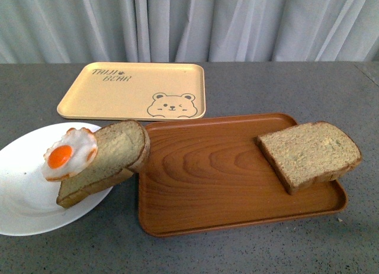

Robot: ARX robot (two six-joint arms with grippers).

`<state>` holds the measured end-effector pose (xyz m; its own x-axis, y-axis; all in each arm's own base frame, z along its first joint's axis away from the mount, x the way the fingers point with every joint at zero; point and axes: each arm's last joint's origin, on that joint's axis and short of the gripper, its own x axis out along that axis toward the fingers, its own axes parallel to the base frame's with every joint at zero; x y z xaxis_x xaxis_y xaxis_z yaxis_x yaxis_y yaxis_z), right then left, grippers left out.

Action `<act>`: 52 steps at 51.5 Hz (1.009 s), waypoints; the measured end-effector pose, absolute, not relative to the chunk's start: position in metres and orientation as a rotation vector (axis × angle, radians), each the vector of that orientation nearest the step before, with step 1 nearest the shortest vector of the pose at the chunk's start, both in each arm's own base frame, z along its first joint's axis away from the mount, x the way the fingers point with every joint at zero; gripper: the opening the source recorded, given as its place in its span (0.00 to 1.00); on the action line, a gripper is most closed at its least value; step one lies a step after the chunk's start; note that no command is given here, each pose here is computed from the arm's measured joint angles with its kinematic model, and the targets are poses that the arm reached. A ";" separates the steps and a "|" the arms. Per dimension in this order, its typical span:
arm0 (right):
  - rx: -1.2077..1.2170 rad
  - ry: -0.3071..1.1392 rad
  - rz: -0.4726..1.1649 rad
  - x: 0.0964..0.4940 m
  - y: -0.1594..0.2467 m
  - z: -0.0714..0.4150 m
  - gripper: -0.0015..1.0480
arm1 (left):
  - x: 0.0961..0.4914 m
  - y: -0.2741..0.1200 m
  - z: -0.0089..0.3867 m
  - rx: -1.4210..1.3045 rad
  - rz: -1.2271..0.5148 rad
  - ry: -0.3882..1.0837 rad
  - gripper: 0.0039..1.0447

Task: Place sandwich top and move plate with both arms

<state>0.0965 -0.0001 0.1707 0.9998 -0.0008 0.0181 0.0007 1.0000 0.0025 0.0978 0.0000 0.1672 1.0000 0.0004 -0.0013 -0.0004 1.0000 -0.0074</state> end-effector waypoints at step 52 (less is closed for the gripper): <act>0.184 0.423 -0.213 0.164 -0.046 0.184 0.91 | 0.098 0.000 0.167 -0.007 0.000 0.001 0.92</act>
<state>0.1643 -0.0463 0.1842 0.8901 -0.1661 -0.4243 0.2422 0.9612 0.1319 0.0978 0.0000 0.1672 1.0000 0.0004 -0.0013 -0.0004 1.0000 -0.0074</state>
